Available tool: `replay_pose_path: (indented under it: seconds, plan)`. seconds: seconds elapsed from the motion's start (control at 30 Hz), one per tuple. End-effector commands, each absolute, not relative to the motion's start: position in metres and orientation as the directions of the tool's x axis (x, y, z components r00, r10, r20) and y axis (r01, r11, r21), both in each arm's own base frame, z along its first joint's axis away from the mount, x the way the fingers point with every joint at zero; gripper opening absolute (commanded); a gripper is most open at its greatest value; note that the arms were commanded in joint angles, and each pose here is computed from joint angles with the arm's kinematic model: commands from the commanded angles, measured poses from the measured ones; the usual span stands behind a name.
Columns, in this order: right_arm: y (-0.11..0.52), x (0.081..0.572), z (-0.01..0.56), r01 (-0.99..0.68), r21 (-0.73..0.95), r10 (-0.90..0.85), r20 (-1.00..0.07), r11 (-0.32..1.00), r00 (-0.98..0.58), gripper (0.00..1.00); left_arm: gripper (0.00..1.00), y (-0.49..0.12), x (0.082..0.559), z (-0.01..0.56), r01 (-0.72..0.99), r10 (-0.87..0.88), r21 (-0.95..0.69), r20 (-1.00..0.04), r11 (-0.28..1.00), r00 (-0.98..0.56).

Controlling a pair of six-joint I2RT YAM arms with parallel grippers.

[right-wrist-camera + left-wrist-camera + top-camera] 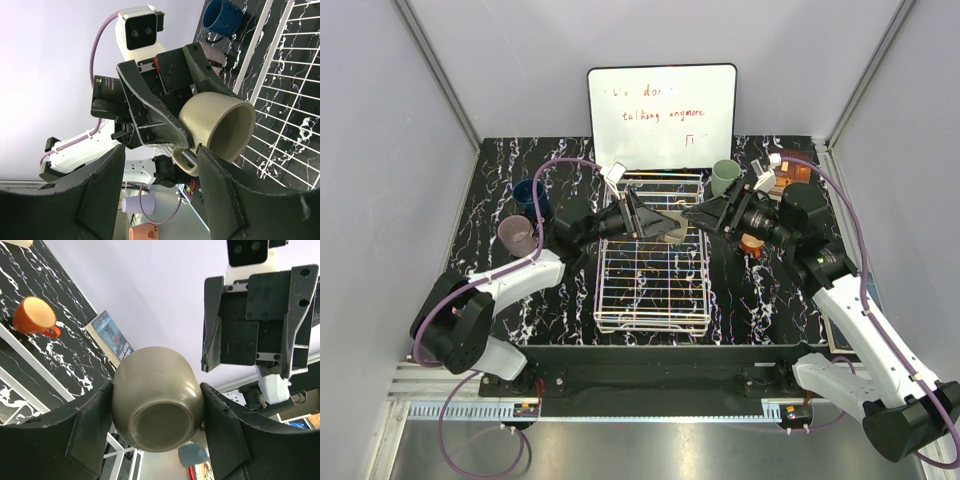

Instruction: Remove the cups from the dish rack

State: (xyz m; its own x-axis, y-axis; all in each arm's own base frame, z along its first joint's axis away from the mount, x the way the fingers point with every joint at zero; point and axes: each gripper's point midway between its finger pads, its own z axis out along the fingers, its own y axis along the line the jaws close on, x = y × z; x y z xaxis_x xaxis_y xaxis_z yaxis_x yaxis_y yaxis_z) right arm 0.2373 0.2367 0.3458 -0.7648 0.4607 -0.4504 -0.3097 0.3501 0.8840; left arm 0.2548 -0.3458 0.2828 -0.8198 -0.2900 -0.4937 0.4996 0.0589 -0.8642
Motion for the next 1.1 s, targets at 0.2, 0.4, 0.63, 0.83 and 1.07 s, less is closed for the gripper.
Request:
replay_pose_path:
  seconds: [0.2, 0.4, 0.63, 0.83, 1.07]
  plan:
    - [0.245, 0.236, 0.354, -0.361, 0.877, 0.425, -0.472, 0.318, -0.773, 0.68, 0.00, -0.339, 0.252, 0.336, 0.613, -0.379, -0.789, -0.560, -0.025, -0.737]
    - [0.242, 0.243, 0.343, -0.350, 0.861, 0.427, -0.491, 0.369, -0.759, 0.70, 0.00, -0.333, 0.249, 0.343, 0.635, -0.395, -0.773, -0.584, 0.004, -0.709]
    - [0.249, 0.247, 0.342, -0.364, 0.864, 0.401, -0.488, 0.348, -0.775, 0.69, 0.00, -0.334, 0.241, 0.351, 0.638, -0.380, -0.768, -0.574, -0.058, -0.725]
    - [0.255, 0.252, 0.355, -0.406, 0.863, 0.404, -0.501, 0.302, -0.765, 0.64, 0.00, -0.337, 0.238, 0.347, 0.627, -0.361, -0.775, -0.563, -0.084, -0.743]
    - [0.265, 0.253, 0.367, -0.443, 0.863, 0.368, -0.504, 0.242, -0.781, 0.53, 0.00, -0.342, 0.238, 0.340, 0.608, -0.335, -0.786, -0.547, -0.109, -0.767]
